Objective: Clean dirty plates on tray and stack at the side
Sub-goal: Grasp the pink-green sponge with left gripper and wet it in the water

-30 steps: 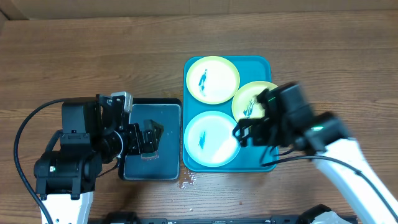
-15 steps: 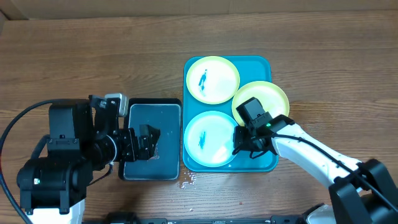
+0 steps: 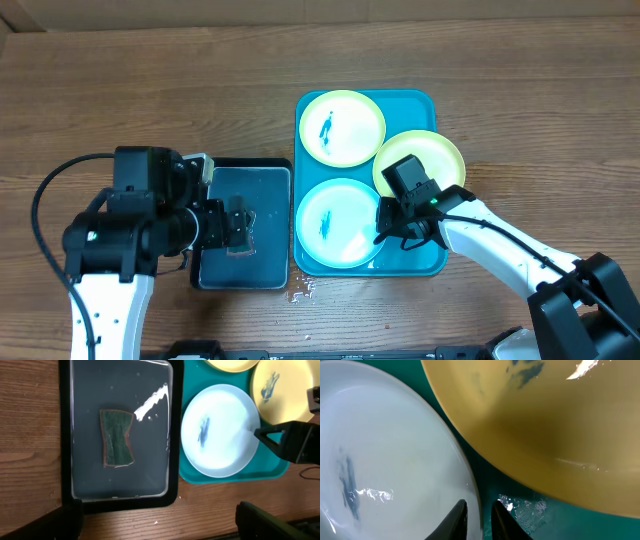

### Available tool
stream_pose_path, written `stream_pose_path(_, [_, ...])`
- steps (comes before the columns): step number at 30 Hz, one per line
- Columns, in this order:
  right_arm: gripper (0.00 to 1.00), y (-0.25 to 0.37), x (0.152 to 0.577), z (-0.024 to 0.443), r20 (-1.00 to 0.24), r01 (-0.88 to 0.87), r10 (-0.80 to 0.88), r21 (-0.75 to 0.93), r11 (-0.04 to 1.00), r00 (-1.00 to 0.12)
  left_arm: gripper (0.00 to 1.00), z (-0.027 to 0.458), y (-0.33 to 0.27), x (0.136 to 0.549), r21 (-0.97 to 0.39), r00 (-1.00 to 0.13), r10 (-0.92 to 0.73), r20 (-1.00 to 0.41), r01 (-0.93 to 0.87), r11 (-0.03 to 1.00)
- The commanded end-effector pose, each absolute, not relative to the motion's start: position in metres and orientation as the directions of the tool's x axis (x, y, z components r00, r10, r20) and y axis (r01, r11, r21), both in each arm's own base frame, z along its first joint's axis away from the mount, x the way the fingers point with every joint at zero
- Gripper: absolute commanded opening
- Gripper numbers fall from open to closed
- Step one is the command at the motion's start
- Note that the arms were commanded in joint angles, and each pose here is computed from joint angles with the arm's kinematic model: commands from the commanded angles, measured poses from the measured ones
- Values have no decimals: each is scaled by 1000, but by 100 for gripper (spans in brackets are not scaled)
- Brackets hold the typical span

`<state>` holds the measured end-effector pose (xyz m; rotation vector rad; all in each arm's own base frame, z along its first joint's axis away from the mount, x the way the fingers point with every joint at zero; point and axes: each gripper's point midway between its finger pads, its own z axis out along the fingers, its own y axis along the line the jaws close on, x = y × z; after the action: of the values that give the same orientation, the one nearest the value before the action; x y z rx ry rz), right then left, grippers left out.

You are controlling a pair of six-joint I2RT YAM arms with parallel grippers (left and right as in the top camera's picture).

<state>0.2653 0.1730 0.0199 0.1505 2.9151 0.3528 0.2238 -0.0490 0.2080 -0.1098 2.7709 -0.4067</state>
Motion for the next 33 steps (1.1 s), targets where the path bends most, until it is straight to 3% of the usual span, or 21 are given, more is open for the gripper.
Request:
stream_pose_path(1, [21,175,264,18,-192,11,61,253,967,-979,97,201,-50,226,-274,-947,-71,-313,18,962])
stream_pose_path(5, [22,174,260,9,-174,-30,11,234,972,-985,98,197,-51,229,-277,-952,-71,-299,15,961])
stream_pose_path(9, [4,172,257,-8,-132,-20,8,211,977,-991,97,197,-55,231,-300,-953,-70,-296,23,954])
stream_pose_path(17, [4,169,256,-5,-107,13,38,221,975,-993,87,171,-54,232,-293,-965,-81,-248,-5,956])
stream_pose_path(21, [4,168,254,-5,-99,31,54,217,976,-994,82,131,-46,232,-251,-976,-115,-187,-65,966])
stream_pose_path(28, [4,167,255,-5,-100,30,53,217,976,-994,64,73,-31,247,-153,-982,-152,-110,-134,979])
stream_pose_path(33, [4,167,255,-6,-105,30,54,212,977,-993,60,40,-39,263,-93,-988,-132,-75,-125,988])
